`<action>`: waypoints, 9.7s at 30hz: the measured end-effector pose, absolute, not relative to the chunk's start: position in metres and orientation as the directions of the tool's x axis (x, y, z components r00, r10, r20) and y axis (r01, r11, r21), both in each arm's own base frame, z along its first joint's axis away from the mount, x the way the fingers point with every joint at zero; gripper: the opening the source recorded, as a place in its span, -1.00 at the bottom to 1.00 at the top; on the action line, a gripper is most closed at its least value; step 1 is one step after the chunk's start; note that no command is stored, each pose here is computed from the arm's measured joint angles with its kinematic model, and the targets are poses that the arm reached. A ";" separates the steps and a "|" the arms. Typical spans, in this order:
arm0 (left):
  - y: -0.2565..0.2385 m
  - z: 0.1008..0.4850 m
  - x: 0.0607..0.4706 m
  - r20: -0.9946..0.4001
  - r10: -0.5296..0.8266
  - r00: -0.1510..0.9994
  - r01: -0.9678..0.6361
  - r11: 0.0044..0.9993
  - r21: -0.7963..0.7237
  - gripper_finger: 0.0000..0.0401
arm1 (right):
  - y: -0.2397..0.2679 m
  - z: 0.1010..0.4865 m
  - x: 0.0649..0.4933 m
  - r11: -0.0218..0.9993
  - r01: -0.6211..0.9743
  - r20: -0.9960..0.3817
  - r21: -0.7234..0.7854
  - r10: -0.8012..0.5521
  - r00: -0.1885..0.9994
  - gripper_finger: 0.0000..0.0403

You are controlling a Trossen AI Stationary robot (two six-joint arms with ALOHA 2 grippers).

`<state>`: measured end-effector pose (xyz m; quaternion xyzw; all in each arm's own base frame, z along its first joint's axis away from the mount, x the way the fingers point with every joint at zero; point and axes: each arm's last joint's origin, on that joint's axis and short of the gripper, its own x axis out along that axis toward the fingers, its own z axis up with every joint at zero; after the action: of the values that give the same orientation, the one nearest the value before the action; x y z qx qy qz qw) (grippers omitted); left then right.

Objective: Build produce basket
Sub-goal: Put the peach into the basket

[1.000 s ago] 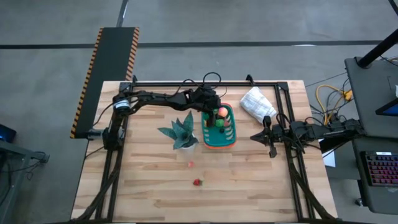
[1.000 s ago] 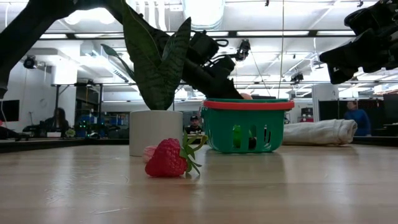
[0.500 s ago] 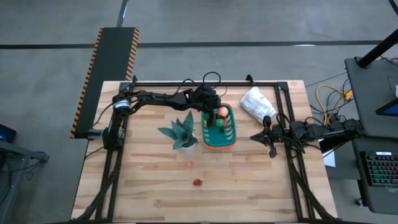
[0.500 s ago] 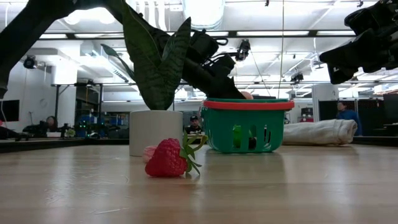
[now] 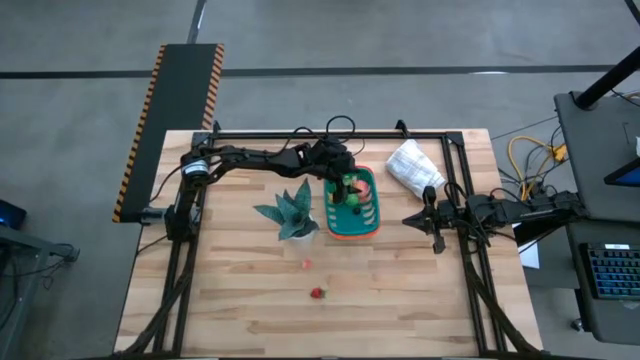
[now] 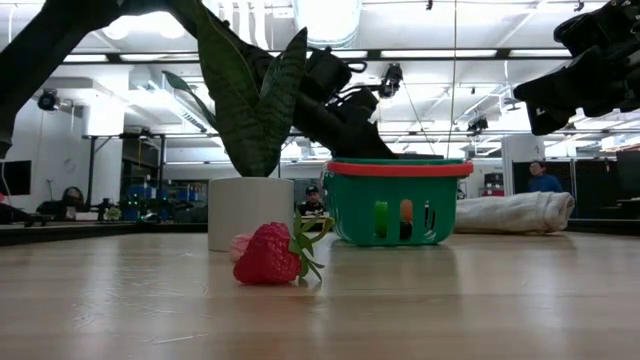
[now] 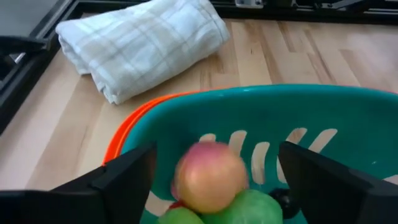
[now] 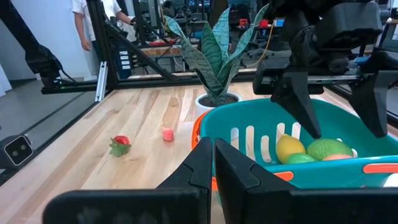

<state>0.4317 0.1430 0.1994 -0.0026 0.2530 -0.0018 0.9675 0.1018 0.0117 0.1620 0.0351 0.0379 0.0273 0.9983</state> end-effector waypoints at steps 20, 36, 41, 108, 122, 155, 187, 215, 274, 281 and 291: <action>0.011 0.334 0.418 -0.250 -0.074 0.965 0.169 0.909 0.382 0.65 | 0.012 0.162 0.102 0.996 -0.052 -0.073 0.072 0.057 0.996 -0.96; -0.109 0.349 0.328 -0.545 0.175 0.820 -0.016 0.959 0.284 0.65 | 0.012 0.162 0.102 0.996 -0.052 -0.073 0.072 0.057 0.996 -0.96; -0.128 0.314 0.321 -0.675 0.186 0.714 -0.047 0.975 0.219 0.65 | 0.012 0.162 0.102 0.996 -0.052 -0.073 0.072 0.057 0.996 -0.96; -0.239 0.172 0.290 -0.689 0.569 0.449 -0.672 0.723 0.159 0.65 | 0.012 0.162 0.102 0.996 -0.052 -0.074 0.072 0.057 0.996 -0.96; -0.233 0.119 0.294 -0.574 0.658 0.488 -0.762 0.642 0.089 0.62 | 0.012 0.162 0.102 0.996 -0.052 -0.074 0.072 0.057 0.996 -0.96; -0.197 0.099 0.328 -0.568 0.634 0.524 -0.686 0.710 0.160 0.43 | 0.012 0.162 0.102 0.996 -0.052 -0.074 0.072 0.057 0.996 -0.96; -0.201 0.101 0.325 -0.647 0.572 0.504 -0.652 0.743 0.150 -0.71 | 0.012 0.162 0.102 0.996 -0.052 -0.074 0.072 0.057 0.996 -0.96; -0.182 0.252 0.352 -0.346 0.393 0.852 -0.309 0.911 0.274 -0.88 | 0.012 0.162 0.102 0.996 -0.052 -0.074 0.072 0.057 0.996 -0.96; 0.108 0.294 0.435 -0.692 0.161 0.704 -0.039 0.981 0.190 -0.88 | 0.012 0.162 0.102 0.996 -0.052 -0.072 0.072 0.057 0.996 -0.96; 0.110 0.274 0.443 -0.727 0.146 0.671 -0.014 0.983 0.184 -0.88 | 0.012 0.162 0.102 0.996 -0.052 -0.073 0.072 0.057 0.996 -0.96; 0.111 0.263 0.438 -0.796 0.130 0.591 -0.001 0.987 0.160 -0.88 | 0.012 0.162 0.102 0.996 -0.052 -0.073 0.072 0.057 0.996 -0.96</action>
<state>0.4380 0.1106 0.2631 0.0714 0.4509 0.0368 0.8890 0.1018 0.0117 0.1621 0.0352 0.0377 0.0273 0.9983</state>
